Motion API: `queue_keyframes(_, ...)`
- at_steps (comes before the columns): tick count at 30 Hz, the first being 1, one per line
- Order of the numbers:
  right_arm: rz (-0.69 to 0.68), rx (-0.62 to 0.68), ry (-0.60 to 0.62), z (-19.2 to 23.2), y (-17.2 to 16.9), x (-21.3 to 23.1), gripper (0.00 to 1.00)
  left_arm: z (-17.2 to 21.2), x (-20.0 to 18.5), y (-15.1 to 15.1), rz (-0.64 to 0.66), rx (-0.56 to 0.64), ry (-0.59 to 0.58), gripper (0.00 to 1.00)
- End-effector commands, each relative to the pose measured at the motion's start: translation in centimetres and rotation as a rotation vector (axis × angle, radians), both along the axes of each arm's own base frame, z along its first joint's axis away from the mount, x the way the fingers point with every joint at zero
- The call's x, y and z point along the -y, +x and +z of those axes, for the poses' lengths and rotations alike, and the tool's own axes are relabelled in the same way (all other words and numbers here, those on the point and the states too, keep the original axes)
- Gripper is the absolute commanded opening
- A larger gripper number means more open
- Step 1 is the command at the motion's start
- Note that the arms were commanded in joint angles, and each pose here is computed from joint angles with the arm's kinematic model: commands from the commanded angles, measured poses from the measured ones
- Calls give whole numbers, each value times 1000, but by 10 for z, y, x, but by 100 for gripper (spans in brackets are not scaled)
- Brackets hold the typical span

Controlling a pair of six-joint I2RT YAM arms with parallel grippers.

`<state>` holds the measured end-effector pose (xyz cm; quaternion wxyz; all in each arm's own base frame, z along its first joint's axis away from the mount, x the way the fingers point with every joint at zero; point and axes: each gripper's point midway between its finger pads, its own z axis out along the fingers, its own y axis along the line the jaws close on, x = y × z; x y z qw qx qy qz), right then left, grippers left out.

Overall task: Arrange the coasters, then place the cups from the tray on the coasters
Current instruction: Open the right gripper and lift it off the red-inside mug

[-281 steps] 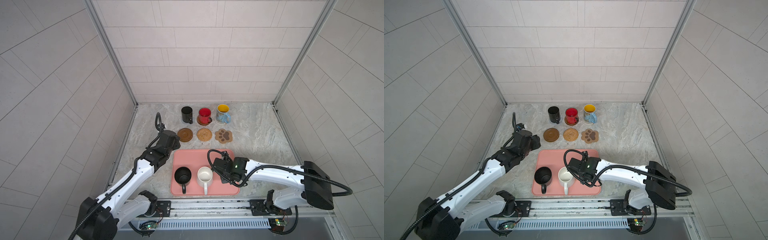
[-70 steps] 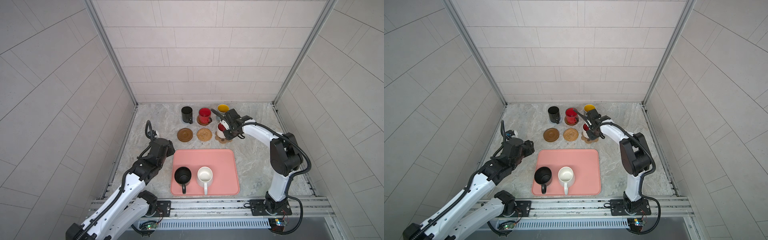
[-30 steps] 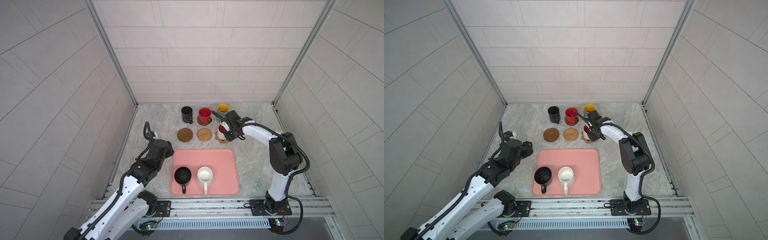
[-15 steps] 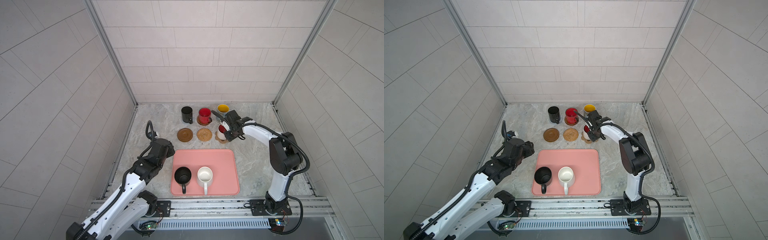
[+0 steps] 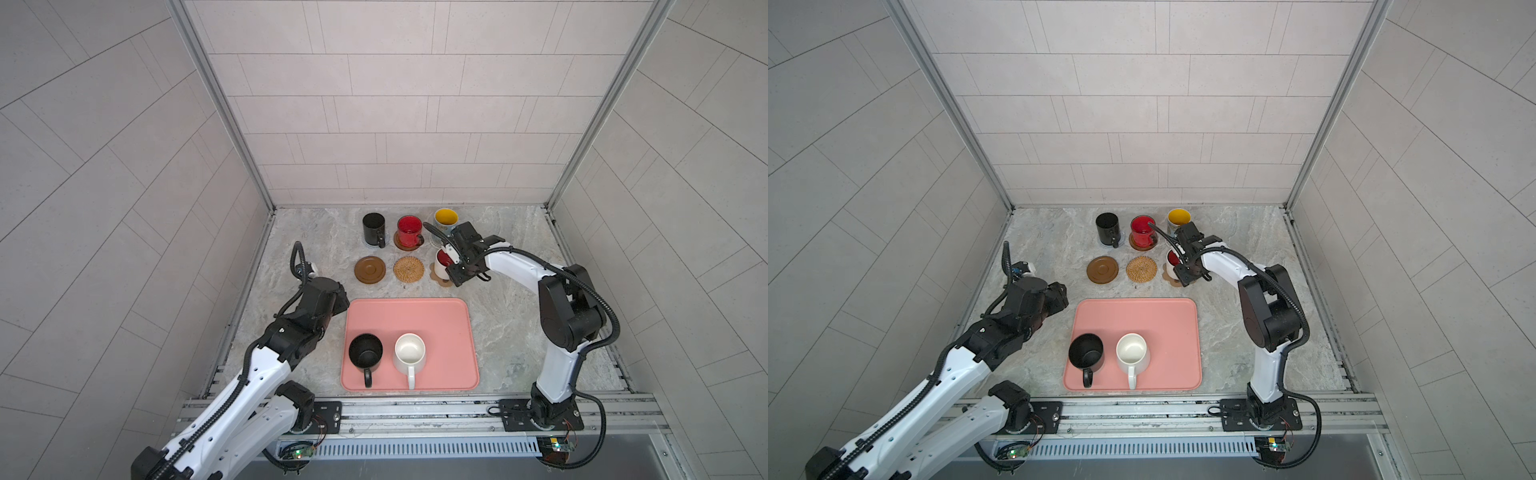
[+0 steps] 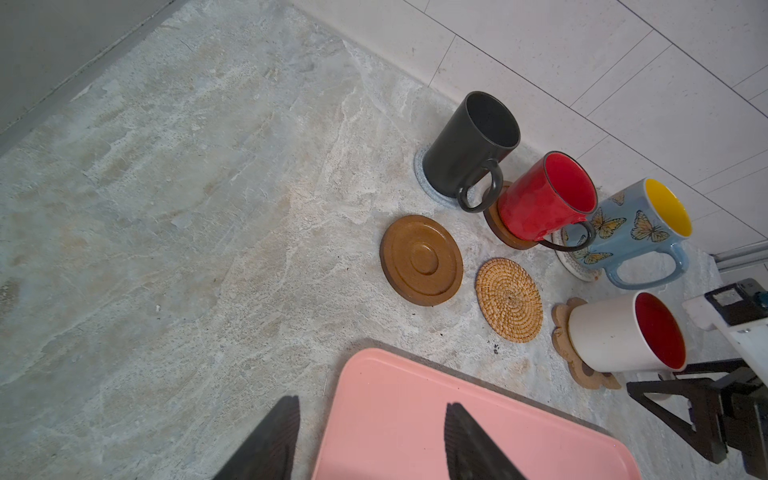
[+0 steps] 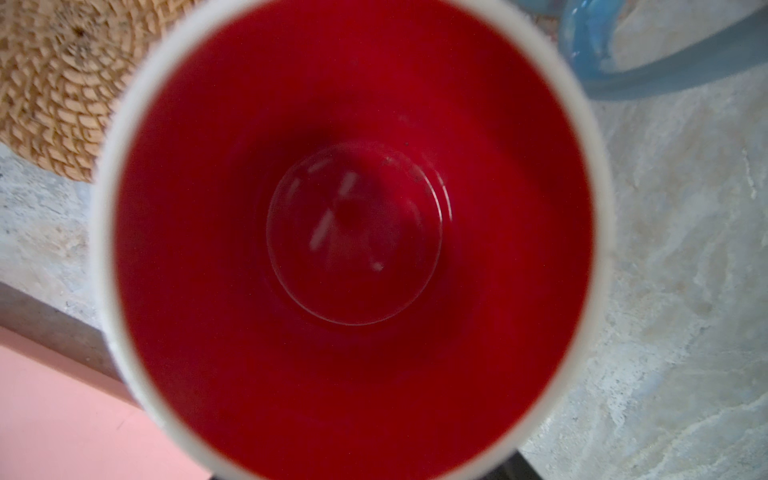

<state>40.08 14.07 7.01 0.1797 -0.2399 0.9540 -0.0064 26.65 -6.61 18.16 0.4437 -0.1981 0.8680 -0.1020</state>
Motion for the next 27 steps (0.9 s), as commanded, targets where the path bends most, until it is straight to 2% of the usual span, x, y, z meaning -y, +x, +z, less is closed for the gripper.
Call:
queue_keyframes(1, -9, 34, 1, 17, 0, 4, 66, 0, -6, 0, 31, 13, 2, 62)
queue_keyframes(16, -6, 25, 11, 23, -10, 6, 68, 5, -8, -3, 34, 33, -6, 62)
queue_keyframes(27, -29, 75, 52, 53, -25, 11, 69, 4, -8, -2, 34, 33, -4, 62)
